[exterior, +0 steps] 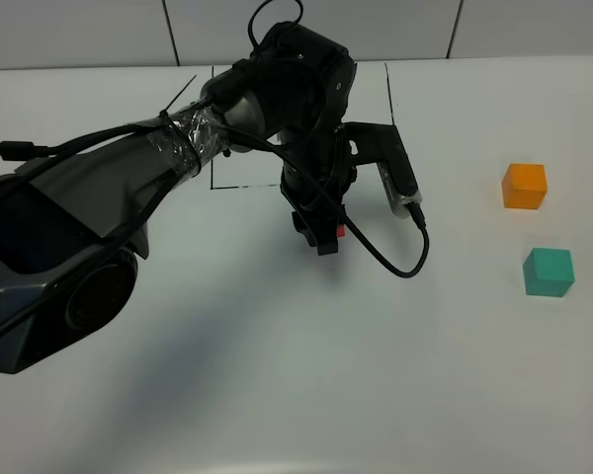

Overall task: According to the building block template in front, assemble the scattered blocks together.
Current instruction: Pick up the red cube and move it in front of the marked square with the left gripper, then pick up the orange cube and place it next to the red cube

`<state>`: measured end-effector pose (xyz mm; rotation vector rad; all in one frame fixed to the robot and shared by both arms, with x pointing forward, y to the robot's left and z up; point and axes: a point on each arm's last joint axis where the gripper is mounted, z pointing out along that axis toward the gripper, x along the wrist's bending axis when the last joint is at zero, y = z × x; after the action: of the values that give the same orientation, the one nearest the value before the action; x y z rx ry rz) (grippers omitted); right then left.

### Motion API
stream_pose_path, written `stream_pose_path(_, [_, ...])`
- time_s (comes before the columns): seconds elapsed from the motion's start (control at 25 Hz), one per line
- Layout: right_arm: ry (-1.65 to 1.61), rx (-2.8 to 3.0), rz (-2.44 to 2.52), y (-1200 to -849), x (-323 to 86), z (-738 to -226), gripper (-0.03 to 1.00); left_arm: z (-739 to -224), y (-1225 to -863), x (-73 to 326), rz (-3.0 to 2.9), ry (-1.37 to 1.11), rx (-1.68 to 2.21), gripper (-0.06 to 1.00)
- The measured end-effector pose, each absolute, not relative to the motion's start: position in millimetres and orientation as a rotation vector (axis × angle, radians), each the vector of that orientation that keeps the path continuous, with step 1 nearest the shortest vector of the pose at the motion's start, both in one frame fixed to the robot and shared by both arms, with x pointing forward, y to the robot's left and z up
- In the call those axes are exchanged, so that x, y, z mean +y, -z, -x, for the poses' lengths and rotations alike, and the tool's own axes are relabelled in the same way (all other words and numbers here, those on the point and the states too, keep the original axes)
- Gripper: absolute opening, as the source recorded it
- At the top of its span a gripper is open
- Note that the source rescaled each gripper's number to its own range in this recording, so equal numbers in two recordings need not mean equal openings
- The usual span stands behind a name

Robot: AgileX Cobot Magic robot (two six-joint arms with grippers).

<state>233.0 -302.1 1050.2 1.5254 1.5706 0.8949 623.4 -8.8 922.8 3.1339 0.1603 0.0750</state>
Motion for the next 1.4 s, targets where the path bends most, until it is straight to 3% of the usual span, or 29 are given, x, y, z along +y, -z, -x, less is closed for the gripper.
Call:
stream_pose_path(0.36, [-0.895, 1.571, -1.525, -1050, -302, -233, 0.75, -618, -883, -16, -3.194, 0.014, 0.108, 0.00])
stream_pose_path(1.12, [-0.895, 1.571, -1.525, -1050, -302, -233, 0.75, -619, -883, -16, -3.193, 0.009, -0.014, 0.00])
stream_pose_path(1.24, [-0.895, 1.571, -1.525, -1050, -302, -233, 0.75, -619, -883, -16, -3.193, 0.008, 0.007, 0.15])
stream_pose_path(1.4, [-0.895, 1.571, -1.525, -1050, -302, -233, 0.75, -619, -887, -16, -3.191, 0.000, 0.075, 0.56])
